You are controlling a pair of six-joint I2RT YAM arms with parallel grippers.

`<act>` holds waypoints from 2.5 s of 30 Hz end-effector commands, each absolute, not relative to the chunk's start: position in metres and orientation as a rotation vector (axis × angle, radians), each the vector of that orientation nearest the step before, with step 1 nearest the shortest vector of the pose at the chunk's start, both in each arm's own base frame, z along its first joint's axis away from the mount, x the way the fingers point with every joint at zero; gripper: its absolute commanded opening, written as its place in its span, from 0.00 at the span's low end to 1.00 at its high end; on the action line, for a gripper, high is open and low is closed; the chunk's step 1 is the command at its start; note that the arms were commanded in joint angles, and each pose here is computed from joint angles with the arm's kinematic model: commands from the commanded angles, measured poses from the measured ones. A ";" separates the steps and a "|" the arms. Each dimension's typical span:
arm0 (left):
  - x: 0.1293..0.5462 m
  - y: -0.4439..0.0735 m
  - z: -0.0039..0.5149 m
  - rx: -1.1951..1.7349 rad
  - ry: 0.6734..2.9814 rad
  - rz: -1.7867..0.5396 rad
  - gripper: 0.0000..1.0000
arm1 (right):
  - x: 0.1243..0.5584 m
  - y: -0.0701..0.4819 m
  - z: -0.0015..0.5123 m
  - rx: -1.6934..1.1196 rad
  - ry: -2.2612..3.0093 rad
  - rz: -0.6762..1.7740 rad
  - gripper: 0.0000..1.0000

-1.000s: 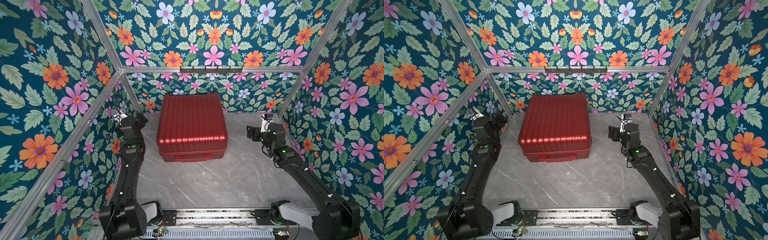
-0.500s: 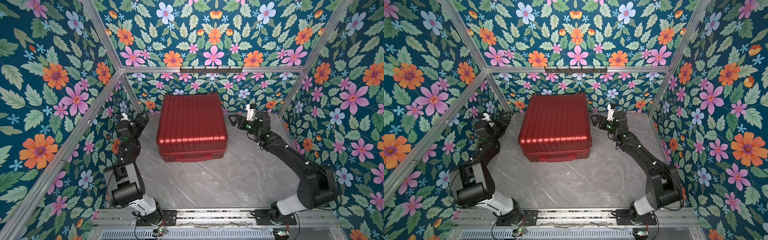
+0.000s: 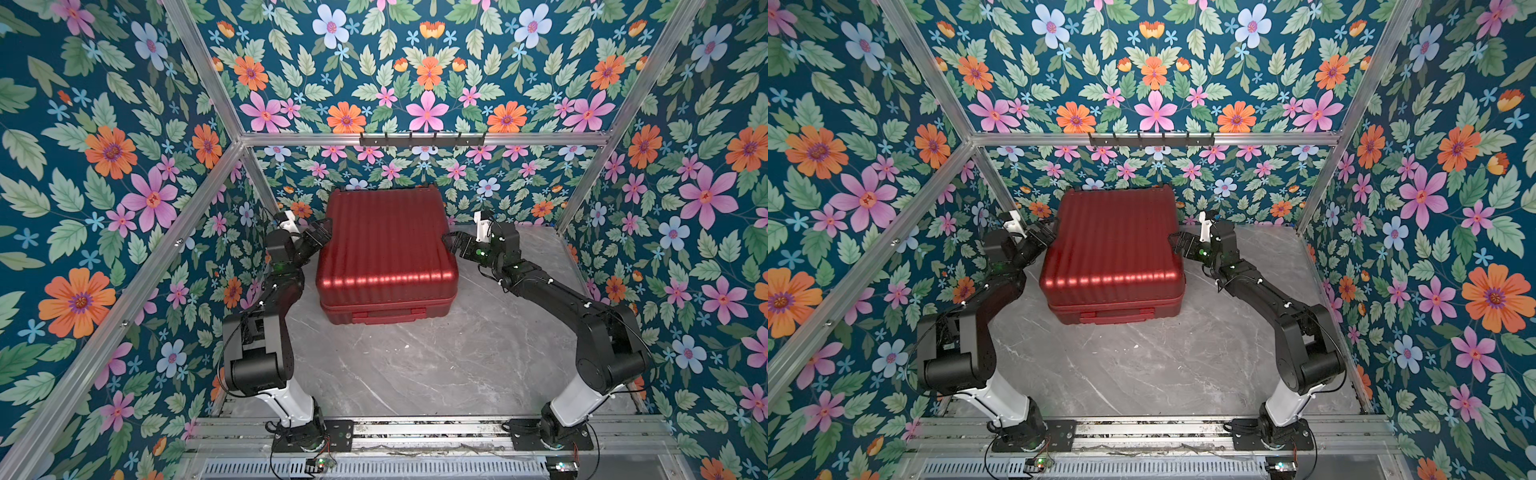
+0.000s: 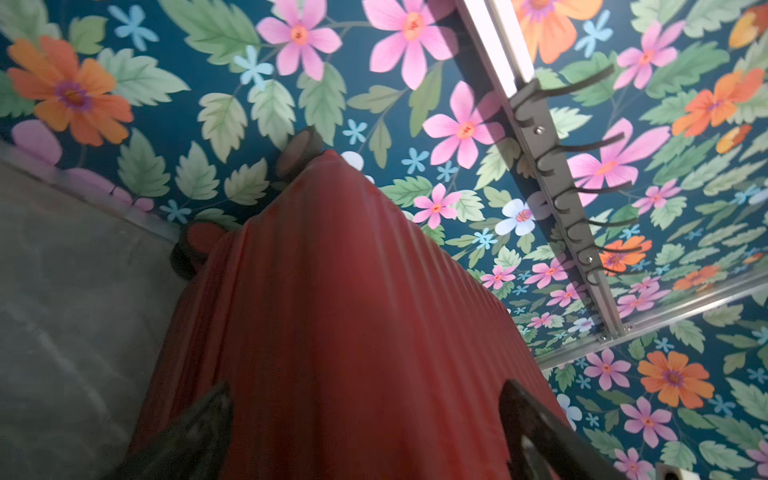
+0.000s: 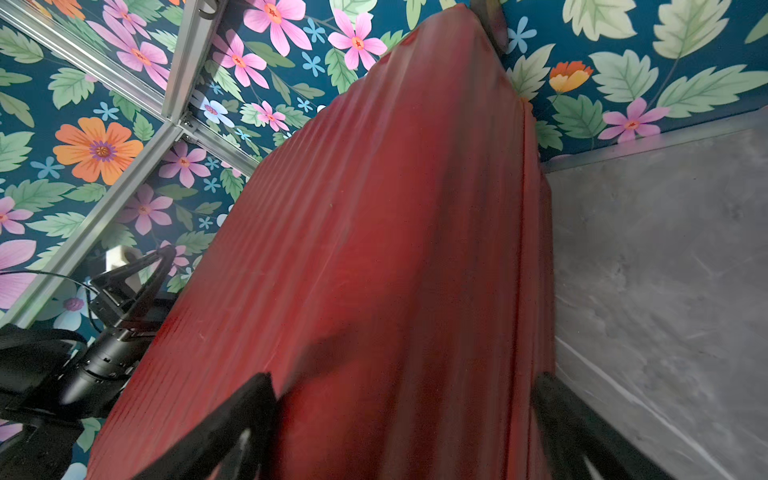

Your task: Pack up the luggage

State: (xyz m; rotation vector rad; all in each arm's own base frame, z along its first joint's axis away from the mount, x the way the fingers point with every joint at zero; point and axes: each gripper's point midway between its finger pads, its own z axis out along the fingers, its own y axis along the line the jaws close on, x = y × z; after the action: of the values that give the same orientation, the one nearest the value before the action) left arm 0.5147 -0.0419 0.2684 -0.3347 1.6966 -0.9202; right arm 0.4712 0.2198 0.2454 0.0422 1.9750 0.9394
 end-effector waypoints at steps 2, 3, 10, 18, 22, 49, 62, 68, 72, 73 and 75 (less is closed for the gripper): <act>0.506 -0.097 0.228 -0.204 1.886 -0.941 1.00 | 0.461 0.213 0.245 -0.006 1.975 0.874 0.96; 0.505 -0.106 0.227 -0.189 1.894 -0.947 1.00 | 0.457 0.211 0.243 -0.007 1.976 0.865 0.96; 0.494 -0.170 0.222 -0.109 1.915 -0.998 1.00 | 0.428 0.183 0.246 -0.009 1.953 0.786 0.96; 0.488 -0.185 0.225 -0.147 1.892 -0.960 1.00 | 0.416 0.152 0.255 -0.030 1.956 0.739 0.97; 0.484 -0.146 0.257 -0.207 1.833 -0.808 1.00 | 0.412 0.129 0.283 -0.014 1.895 0.679 0.99; 0.373 0.046 0.172 -0.399 1.629 0.342 0.99 | 0.359 -0.039 0.138 0.226 1.923 -0.284 0.99; 0.363 0.043 0.136 -0.312 1.680 0.344 0.99 | 0.367 -0.017 0.113 0.153 1.835 -0.136 0.99; 0.376 0.033 0.126 -0.238 1.691 0.292 1.00 | 0.373 -0.020 0.108 0.177 1.818 -0.120 0.99; 0.379 0.034 0.123 -0.208 1.656 0.266 1.00 | 0.373 -0.027 0.099 0.212 1.890 -0.082 0.99; 0.379 0.033 0.118 -0.219 1.699 0.246 1.00 | 0.373 -0.027 0.097 0.216 1.899 -0.073 0.99; 0.381 0.036 0.117 -0.217 1.693 0.241 1.00 | 0.375 -0.028 0.100 0.213 1.871 -0.077 0.99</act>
State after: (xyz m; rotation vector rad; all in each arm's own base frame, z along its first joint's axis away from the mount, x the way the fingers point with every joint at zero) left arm 0.3750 0.0394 0.1030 -0.2316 1.7563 0.2895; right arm 0.3715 -0.0322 0.0958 0.2191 1.8920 -0.1165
